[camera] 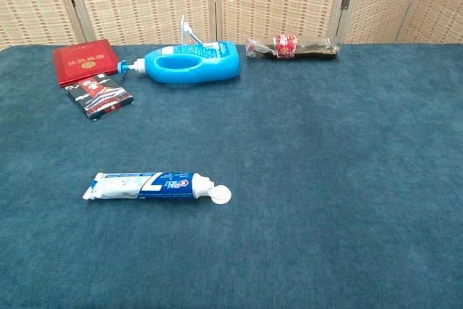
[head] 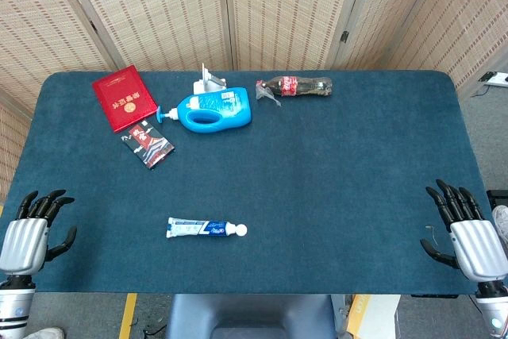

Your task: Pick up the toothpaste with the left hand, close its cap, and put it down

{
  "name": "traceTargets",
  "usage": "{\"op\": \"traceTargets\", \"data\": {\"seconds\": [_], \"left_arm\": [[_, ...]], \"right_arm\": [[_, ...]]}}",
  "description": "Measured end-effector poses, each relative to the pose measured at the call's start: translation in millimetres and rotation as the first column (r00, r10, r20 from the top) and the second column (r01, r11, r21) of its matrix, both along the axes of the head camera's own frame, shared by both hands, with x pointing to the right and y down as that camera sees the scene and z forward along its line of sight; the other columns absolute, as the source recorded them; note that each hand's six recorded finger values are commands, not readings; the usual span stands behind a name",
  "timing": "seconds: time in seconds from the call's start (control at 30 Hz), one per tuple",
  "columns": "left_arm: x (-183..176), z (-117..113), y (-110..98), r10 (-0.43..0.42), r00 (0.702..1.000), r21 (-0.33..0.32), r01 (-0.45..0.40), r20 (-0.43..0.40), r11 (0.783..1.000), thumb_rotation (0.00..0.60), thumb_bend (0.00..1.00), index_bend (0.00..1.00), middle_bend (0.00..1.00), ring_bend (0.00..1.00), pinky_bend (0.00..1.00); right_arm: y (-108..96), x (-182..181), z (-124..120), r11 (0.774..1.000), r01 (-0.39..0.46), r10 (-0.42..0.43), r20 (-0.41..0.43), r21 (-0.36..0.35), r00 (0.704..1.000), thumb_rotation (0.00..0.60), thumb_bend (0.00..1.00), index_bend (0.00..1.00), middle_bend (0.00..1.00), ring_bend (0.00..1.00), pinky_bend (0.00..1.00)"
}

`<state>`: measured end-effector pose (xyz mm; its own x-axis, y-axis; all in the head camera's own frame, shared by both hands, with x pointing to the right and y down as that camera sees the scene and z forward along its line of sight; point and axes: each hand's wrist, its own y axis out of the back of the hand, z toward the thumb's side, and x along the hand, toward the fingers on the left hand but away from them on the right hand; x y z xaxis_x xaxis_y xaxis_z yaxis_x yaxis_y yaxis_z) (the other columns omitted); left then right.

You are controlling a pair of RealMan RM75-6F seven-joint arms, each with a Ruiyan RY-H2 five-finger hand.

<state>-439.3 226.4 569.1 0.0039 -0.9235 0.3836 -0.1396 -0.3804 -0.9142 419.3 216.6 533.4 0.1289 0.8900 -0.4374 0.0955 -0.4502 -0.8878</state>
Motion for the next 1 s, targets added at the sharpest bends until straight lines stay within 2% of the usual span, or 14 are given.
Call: {"op": "traceTargets", "data": {"seconds": [0.37,0.7,0.8,1.0], "left_arm": [[1,-1,1,0.008,1.000,0.003,-0.008,-0.010,1.000,0.600,0.41,0.28,0.22,0.25,0.13],[17,-1,-6,0.078,0.996,0.001,-0.078,-0.041,0.997,0.600,0.41,0.28,0.22,0.25,0.14],[34,-1,-13,0.141,0.987,0.003,-0.141,-0.072,0.990,0.600,0.41,0.28,0.22,0.25,0.14],[81,8,-25,0.307,0.940,-0.022,-0.314,-0.149,0.949,0.600,0.34,0.23,0.22,0.25,0.14]], "right_arm": [[0,1,-4,1.000,-0.001,0.001,0.007,0.014,1.000,0.600,0.27,0.00,0.00,0.00,0.00],[-6,4,-13,0.999,-0.001,0.001,0.010,0.048,1.000,0.600,0.27,0.00,0.00,0.00,0.00],[-11,4,-19,0.998,0.002,-0.003,0.007,0.069,1.000,0.600,0.27,0.00,0.00,0.00,0.00],[-18,4,-25,0.996,0.005,-0.006,0.006,0.084,1.000,0.600,0.27,0.00,0.00,0.00,0.00]]}}
